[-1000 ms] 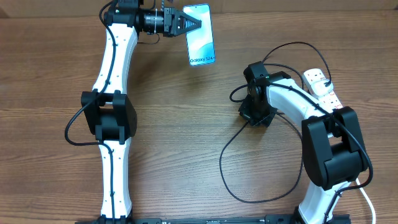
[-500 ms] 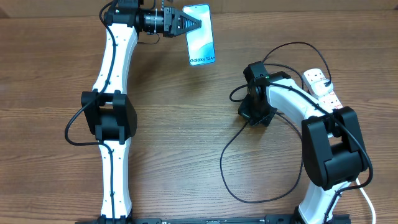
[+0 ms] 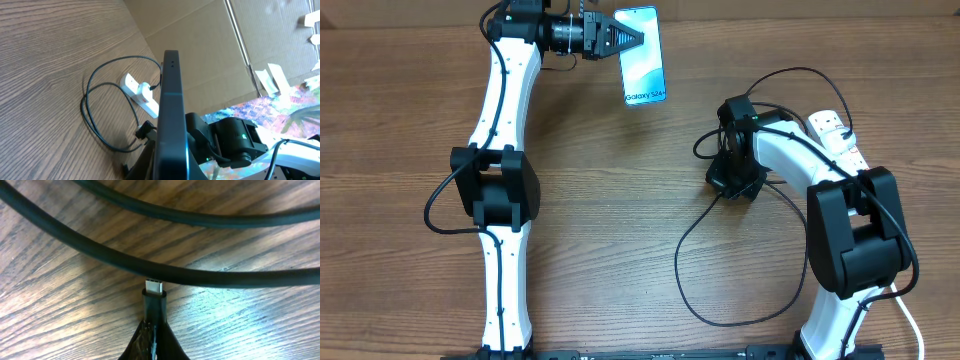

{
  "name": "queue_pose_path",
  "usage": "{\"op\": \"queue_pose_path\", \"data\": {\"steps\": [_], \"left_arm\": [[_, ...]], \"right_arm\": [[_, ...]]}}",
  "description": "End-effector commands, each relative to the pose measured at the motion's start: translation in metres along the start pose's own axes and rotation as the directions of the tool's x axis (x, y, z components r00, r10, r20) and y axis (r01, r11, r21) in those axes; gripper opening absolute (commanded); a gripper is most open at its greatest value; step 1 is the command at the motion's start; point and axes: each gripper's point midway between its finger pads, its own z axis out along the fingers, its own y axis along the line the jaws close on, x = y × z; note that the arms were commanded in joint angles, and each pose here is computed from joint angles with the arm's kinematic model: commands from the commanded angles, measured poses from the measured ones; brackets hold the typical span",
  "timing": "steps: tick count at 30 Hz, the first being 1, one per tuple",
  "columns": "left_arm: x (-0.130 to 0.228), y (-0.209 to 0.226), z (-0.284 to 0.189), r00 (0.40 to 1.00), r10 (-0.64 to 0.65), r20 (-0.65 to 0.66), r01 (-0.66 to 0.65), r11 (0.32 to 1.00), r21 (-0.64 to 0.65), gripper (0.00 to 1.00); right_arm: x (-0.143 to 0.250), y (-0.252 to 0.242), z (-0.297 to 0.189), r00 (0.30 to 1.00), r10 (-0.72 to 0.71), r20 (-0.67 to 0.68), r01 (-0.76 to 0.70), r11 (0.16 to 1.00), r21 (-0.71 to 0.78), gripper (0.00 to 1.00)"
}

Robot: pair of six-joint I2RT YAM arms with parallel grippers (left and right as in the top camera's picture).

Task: Plug charger to phone and switch on socket
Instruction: 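Lift the connector and carry it left under the phone's bottom edge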

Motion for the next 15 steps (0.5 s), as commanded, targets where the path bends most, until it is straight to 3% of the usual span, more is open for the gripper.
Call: {"op": "queue_pose_path", "data": {"steps": [1,10,15], "left_arm": [[0.001,-0.008,0.003,1.0,0.002,-0.01,-0.002,0.999,0.039,0.04],[-0.004,-0.037,0.0,0.991,0.136,-0.013,-0.131,0.972,0.195,0.04],[-0.008,-0.04,-0.001,0.989,0.147,-0.014,-0.141,0.968,0.205,0.04]], "right_arm": [[-0.014,0.007,-0.008,0.998,-0.054,0.03,0.054,0.998,-0.019,0.04],[-0.015,0.038,-0.063,0.964,-0.232,0.129,0.252,0.952,-0.172,0.04],[-0.003,0.057,-0.099,0.904,-0.373,0.21,0.42,0.867,-0.267,0.04]]}}
